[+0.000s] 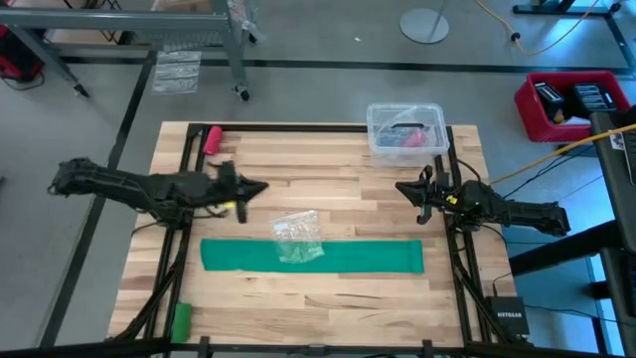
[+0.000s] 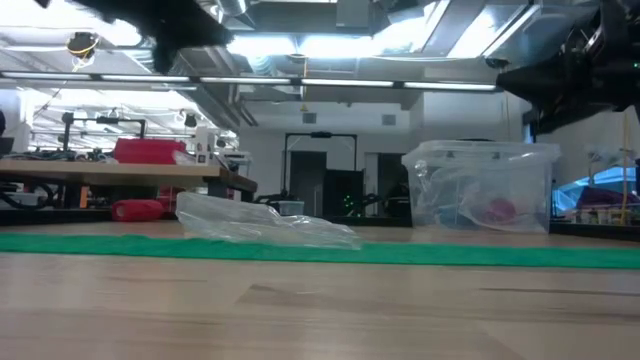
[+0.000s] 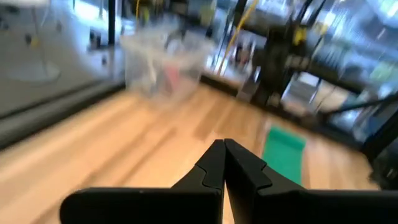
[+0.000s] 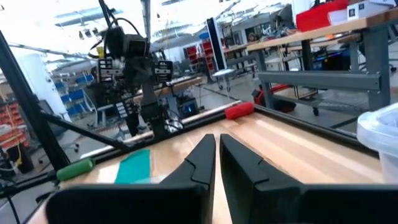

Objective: Roll bandage
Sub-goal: Move the transparent zip bag to the top center of the table

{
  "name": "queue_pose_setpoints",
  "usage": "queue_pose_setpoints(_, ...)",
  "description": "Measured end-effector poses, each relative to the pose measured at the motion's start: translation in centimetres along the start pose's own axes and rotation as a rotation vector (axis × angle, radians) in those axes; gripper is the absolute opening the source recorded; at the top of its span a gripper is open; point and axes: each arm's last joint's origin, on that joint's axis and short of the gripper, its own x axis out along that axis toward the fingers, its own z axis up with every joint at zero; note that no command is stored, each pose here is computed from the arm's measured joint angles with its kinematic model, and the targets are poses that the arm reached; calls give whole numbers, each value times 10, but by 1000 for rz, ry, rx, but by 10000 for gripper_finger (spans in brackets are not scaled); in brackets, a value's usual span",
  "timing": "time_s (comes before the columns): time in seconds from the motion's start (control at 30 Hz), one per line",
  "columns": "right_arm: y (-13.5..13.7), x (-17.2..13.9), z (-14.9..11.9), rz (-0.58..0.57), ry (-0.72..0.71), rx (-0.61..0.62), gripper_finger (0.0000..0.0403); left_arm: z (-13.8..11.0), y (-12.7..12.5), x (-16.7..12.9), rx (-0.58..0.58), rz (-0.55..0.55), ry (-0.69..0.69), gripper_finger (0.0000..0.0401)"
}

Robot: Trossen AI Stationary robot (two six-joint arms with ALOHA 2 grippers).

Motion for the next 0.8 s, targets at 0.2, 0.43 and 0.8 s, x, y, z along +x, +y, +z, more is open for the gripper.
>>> queue_pose_setpoints(0.2, 0, 0, -2, 2, 21, -54, 28, -2, -21, 16, 50, -65, 204, 0)
queue_pose_setpoints(0.43, -1, 0, -1, -34, 3, -118, 28, -13, -41, 25, 65, -93, 295, 0)
queue_pose_setpoints(0.8, -2, 0, -2, -38, 20, -132, 28, -36, -29, 62, 58, 41, 395, 42)
